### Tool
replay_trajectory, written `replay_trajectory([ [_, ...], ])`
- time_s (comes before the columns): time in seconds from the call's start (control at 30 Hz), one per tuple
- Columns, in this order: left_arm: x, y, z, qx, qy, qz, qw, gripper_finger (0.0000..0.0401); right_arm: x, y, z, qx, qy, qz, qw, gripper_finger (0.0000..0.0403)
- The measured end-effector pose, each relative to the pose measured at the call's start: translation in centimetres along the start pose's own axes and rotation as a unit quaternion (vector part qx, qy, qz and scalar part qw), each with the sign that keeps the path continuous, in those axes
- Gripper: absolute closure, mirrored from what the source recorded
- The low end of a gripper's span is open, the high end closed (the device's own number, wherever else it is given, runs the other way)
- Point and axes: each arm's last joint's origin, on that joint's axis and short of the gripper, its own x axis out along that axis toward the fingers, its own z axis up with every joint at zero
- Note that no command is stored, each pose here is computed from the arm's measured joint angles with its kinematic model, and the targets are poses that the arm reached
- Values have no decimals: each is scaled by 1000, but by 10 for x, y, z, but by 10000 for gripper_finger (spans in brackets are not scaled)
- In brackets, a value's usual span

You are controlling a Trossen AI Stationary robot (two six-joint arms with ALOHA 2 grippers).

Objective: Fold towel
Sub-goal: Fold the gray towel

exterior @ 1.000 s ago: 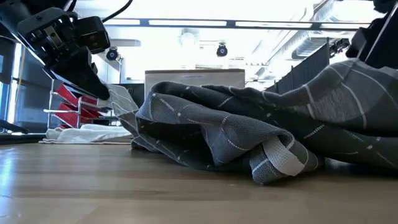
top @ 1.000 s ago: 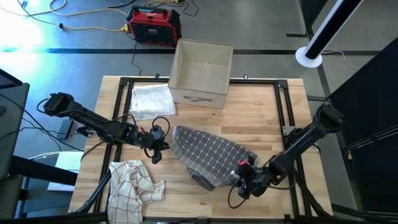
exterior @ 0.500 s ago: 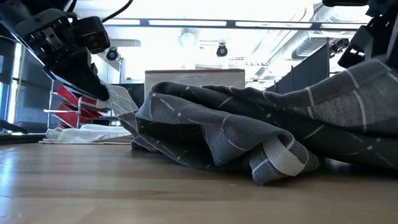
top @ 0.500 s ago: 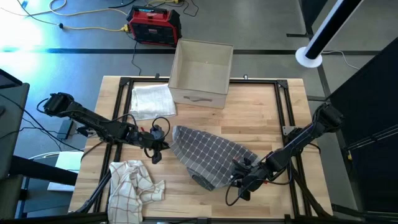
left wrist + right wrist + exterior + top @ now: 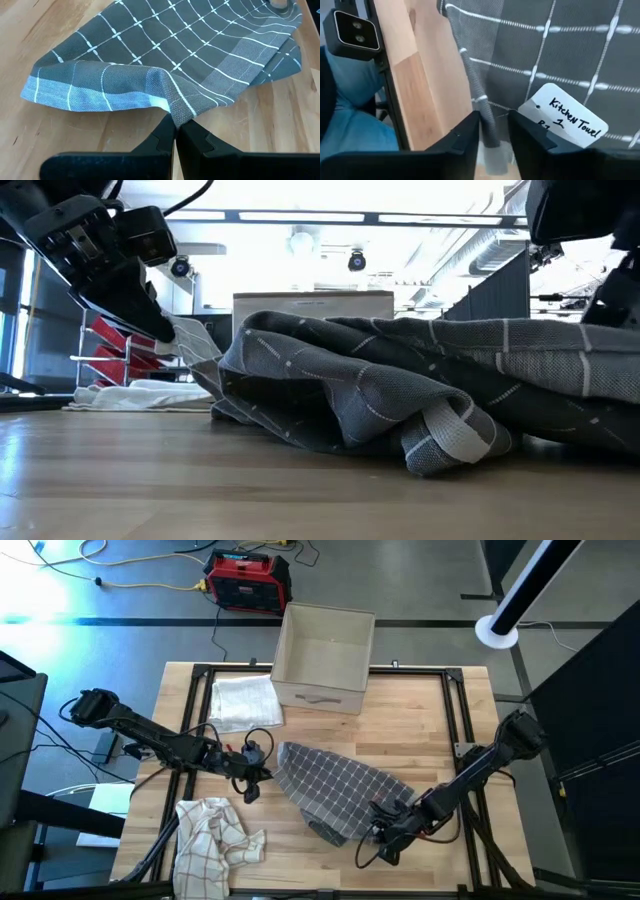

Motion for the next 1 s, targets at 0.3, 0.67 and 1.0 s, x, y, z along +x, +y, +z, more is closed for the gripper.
replay_trajectory([
  [0.3, 0, 0, 0, -1, 0, 0, 1000, 401, 0, 8, -4, -10, 7, 33, 999, 226],
  [0.67, 0, 0, 0, -2, -1, 0, 1000, 401, 27, 34, -9, -80, 16, 36, 996, 239],
  [1.0, 0, 0, 0, -11, 1, -4, 1000, 401, 0, 95, -15, -123, 0, -92, 988, 262],
])
